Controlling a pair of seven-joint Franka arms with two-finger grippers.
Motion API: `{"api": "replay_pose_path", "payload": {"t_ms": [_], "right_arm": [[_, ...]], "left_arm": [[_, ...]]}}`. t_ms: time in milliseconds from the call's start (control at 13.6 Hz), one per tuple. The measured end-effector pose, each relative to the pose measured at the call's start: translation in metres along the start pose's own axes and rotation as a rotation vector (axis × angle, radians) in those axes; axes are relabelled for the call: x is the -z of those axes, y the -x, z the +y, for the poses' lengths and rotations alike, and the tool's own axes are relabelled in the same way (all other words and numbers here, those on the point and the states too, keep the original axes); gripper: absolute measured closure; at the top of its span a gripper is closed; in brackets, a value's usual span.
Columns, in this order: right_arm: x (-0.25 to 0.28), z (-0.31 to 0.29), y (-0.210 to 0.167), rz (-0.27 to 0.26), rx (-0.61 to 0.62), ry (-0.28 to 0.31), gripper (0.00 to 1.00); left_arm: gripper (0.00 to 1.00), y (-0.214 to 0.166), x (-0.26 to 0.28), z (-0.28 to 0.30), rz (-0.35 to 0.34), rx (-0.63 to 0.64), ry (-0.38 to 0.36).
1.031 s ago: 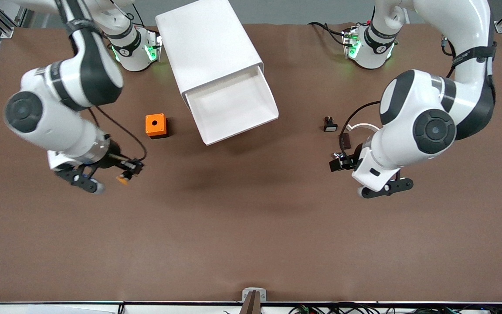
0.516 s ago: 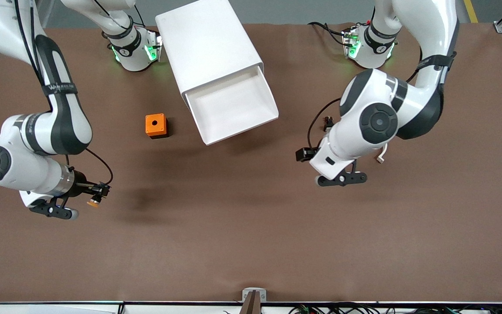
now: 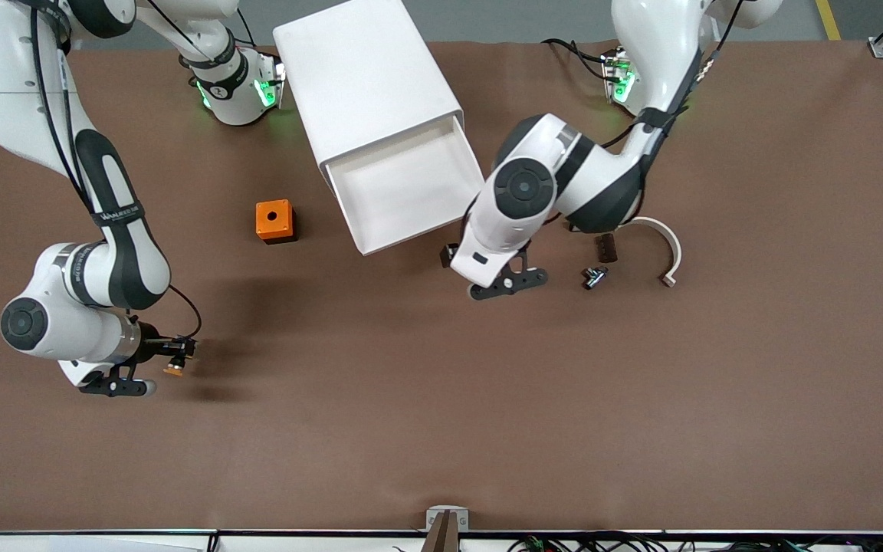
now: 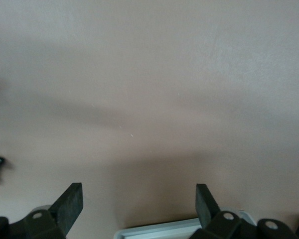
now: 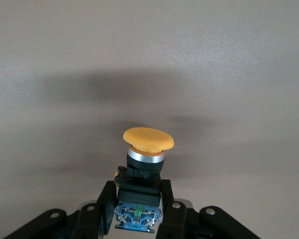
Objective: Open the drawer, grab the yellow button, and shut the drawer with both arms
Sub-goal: 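Push the drawer shut with the left gripper while the right gripper sets the button down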
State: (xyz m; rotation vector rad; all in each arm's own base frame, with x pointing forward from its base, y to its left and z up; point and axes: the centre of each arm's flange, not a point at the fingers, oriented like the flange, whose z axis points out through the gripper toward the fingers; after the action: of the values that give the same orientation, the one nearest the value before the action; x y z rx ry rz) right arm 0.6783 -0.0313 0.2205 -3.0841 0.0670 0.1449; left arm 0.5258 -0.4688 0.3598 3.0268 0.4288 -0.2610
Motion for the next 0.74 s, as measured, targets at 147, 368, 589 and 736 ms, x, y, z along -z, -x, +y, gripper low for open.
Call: {"api": "replay_pose_path", "payload": {"t_ms": [147, 368, 589, 736], "right_arm": [[-0.011, 0.006, -0.004, -0.005, 0.015, -0.002, 0.59], [-0.023, 0.01, -0.009, -0.005, 0.021, -0.003, 0.59], [-0.024, 0.01, -0.012, 0.0, 0.021, -0.003, 0.59], [-0.021, 0.01, -0.013, 0.006, 0.022, -0.003, 0.46]], "left_arm": [[0.0, 0.023, -0.013, 0.015, -0.007, 0.038, -0.015], [0.0, 0.061, -0.022, 0.033, -0.022, 0.052, -0.04], [0.0, 0.1, -0.033, 0.043, -0.055, 0.025, -0.108], [0.0, 0.129, -0.041, 0.051, -0.067, 0.017, -0.146]]}}
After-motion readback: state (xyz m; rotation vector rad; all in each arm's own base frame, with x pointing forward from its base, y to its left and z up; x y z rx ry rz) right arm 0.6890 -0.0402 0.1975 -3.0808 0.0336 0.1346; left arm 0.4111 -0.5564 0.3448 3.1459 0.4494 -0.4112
